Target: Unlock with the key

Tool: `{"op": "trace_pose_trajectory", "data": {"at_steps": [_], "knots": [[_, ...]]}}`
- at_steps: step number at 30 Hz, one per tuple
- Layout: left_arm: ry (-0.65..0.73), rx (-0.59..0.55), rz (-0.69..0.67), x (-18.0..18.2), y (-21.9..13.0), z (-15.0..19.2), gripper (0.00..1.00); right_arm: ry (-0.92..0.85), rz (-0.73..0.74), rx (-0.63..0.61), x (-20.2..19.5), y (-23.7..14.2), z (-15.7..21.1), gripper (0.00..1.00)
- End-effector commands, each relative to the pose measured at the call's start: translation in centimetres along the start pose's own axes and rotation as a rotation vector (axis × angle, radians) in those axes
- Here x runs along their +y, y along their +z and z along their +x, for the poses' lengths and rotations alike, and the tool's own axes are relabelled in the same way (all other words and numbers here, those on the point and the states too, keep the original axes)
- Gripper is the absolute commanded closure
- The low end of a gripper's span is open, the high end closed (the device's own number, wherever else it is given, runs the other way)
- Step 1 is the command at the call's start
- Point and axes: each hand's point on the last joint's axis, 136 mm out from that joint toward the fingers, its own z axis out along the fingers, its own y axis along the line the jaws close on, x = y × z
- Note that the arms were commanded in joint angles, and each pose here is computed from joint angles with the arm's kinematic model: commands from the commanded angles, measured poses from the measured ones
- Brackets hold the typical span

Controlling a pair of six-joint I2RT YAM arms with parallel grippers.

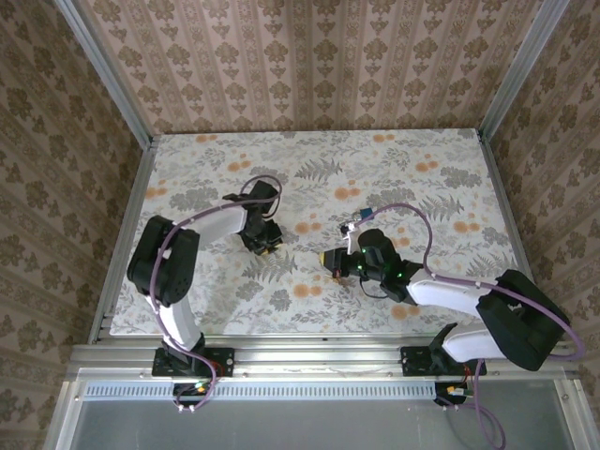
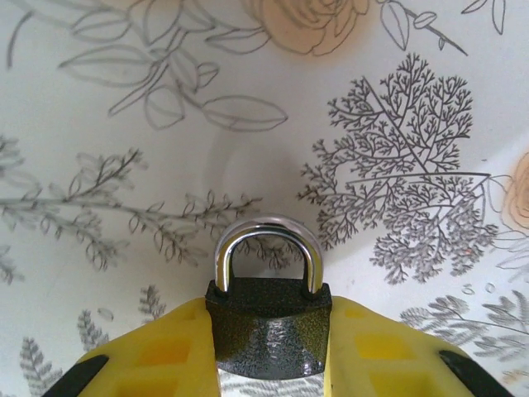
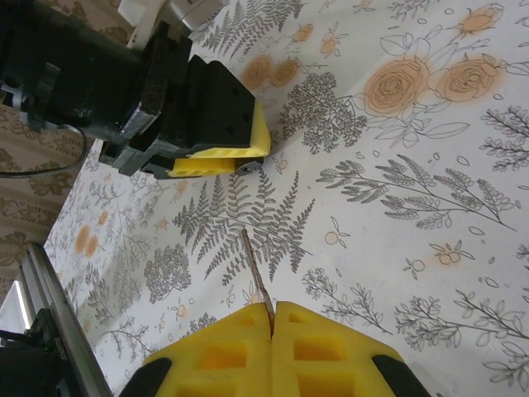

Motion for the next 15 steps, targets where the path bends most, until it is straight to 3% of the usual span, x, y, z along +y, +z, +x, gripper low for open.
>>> {"op": "trace_pose_trajectory", "data": {"at_steps": [1,15], "knots": [[-0.124,0.002,0.126,-2.3,-2.0,0.0,0.84,-0.012,-0.029,-0.080,1.2,0.4,-2.0,1.00],[-0.247,0.014,0.355,-5.9,-5.8,0.4,0.84,0.041,-0.071,-0.145,2.0,1.4,-2.8,1.00]]}}
